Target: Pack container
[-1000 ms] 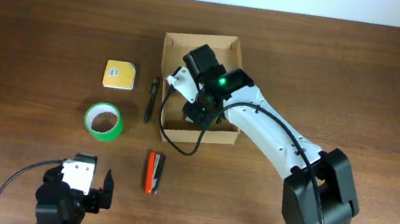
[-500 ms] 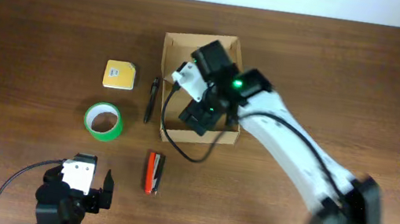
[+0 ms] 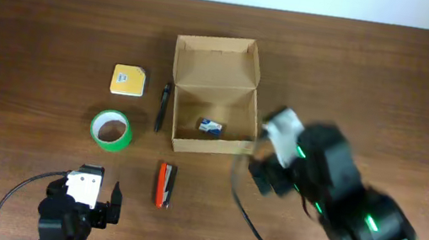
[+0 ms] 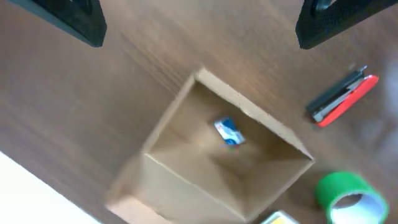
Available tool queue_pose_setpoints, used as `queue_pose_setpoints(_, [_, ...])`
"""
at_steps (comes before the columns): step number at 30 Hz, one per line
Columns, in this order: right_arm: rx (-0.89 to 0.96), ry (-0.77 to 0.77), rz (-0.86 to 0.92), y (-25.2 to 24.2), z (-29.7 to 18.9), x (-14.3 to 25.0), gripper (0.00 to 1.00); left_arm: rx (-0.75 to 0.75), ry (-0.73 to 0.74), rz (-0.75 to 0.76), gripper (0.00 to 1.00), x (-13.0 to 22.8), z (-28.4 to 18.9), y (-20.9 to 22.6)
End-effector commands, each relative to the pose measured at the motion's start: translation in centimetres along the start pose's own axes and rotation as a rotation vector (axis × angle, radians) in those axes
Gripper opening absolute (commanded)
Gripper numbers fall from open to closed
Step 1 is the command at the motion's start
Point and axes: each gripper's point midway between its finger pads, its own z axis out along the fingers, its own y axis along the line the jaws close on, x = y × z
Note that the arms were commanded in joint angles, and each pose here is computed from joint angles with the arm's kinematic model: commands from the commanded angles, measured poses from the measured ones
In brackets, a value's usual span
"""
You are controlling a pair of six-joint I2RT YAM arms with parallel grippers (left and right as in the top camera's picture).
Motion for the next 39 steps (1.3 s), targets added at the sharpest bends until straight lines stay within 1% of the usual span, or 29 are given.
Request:
queue_pose_setpoints(1, [0.098,-0.043,0.159,-1.4,-1.7,2.9,0.99,-0.009,-0.001,0.016,1.0,0.1,0.1,0.2])
queue_pose_setpoints(7, [0.111,-0.143,0.287,-1.2,-3.5,7.6,0.99,-0.009,-0.001,0.016,1.0,0.1,0.1,0.2])
queue_pose_setpoints(13, [0.109,-0.24,0.323,-0.9,-4.5,10.1,0.99,-0.009,-0.001,0.016,1.0,0.1,0.1,0.2])
queue_pose_setpoints(18, [0.112,-0.287,0.328,-1.0,-5.1,10.5,0.99,-0.01,-0.001,0.016,1.0,0.1,0.1,0.2])
queue_pose_setpoints(22, [0.115,-0.288,0.329,-1.0,-5.1,10.5,0.99,-0.081,0.012,0.016,1.0,0.3,0.1,1.4])
queue_pose_setpoints(33, [0.115,-0.288,0.329,-1.0,-5.1,10.5,0.99,-0.061,0.005,0.016,1.0,0.2,0.1,1.1])
queue_pose_setpoints(35, [0.115,-0.288,0.329,-1.0,-5.1,10.5,0.99,-0.055,-0.031,0.003,0.99,-0.7,0.1,1.0])
queue_pose_setpoints(36, [0.115,-0.288,0.329,-1.0,-5.1,10.5,0.99,-0.035,-0.074,-0.013,1.0,-1.7,0.0,0.7])
queue_pose_setpoints(38, [0.115,-0.288,0.329,-1.0,-5.1,10.5,0.99,0.039,-0.151,-0.016,1.0,-3.5,-0.2,-0.5])
queue_pose_setpoints(39, [0.115,-0.288,0.329,-1.0,-5.1,10.5,0.99,0.058,-0.167,-0.014,1.0,-3.9,-0.4,-0.8])
